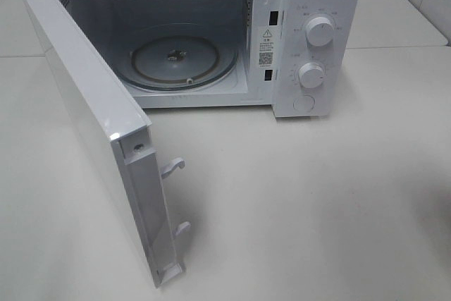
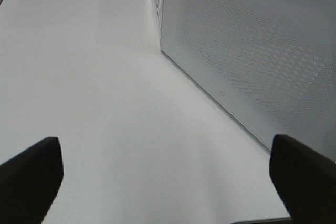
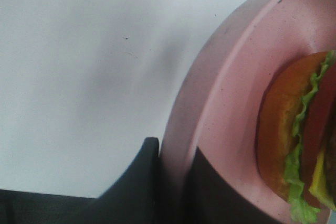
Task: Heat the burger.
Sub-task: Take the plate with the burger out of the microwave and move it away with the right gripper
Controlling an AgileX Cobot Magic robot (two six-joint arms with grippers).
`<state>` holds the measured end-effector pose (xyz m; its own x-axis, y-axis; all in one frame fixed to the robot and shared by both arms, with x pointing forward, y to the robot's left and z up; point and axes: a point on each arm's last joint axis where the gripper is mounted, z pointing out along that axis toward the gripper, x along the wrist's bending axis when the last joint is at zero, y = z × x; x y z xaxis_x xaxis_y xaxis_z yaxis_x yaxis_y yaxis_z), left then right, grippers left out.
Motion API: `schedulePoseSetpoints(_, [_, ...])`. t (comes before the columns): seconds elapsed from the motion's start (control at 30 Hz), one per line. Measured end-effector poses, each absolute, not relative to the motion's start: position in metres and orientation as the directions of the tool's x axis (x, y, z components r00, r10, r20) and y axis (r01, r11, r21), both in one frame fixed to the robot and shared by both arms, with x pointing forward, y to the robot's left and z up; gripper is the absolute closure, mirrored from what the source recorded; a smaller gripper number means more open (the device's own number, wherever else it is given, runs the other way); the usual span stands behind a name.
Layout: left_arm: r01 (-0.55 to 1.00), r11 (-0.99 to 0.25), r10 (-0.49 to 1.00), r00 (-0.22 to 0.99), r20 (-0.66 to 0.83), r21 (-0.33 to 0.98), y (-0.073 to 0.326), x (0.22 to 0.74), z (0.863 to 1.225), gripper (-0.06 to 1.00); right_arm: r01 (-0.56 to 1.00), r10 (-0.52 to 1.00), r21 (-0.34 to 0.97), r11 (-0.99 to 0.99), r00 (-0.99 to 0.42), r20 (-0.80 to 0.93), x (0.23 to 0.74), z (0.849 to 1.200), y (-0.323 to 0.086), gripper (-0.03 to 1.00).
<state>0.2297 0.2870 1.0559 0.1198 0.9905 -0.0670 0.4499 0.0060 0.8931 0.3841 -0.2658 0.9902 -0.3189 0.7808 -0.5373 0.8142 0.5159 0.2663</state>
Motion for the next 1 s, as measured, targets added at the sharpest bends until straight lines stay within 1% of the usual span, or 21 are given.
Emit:
schedulePoseSetpoints(0.2, [0.450, 0.006, 0.991, 0.120, -0.067, 0.893, 0.287, 0.230, 1.056, -0.04, 0.881, 0.816, 0.239, 0.409, -0.235, -0.529, 0.396, 0.970, -0.259, 0.88])
schedulePoseSetpoints(0.4, [0.450, 0.006, 0.991, 0.120, -0.067, 0.893, 0.287, 0.230, 1.056, -0.04, 0.902, 0.820, 0.222, 0.370, -0.205, -0.534, 0.404, 0.955, -0.254, 0.88])
schedulePoseSetpoints(0.47, [0.450, 0.006, 0.991, 0.120, -0.067, 0.893, 0.287, 0.230, 1.056, -0.04, 0.914, 0.828, 0.214, 0.343, -0.187, -0.528, 0.412, 0.941, -0.249, 0.88])
schedulePoseSetpoints(0.57, [0.450, 0.006, 0.991, 0.120, -0.067, 0.893, 0.287, 0.230, 1.056, -0.04, 0.918, 0.836, 0.217, 0.331, -0.179, -0.519, 0.415, 0.933, -0.246, 0.88])
schedulePoseSetpoints(0.8, [0.450, 0.006, 0.991, 0.120, -0.067, 0.893, 0.287, 0.230, 1.056, -0.04, 0.925, 0.825, 0.193, 0.327, -0.180, -0.536, 0.428, 0.903, -0.239, 0.88])
schedulePoseSetpoints(1.0, [0.450, 0.006, 0.991, 0.120, -0.067, 0.893, 0.287, 0.230, 1.056, -0.04, 0.926, 0.824, 0.184, 0.328, -0.185, -0.536, 0.433, 0.888, -0.236, 0.88])
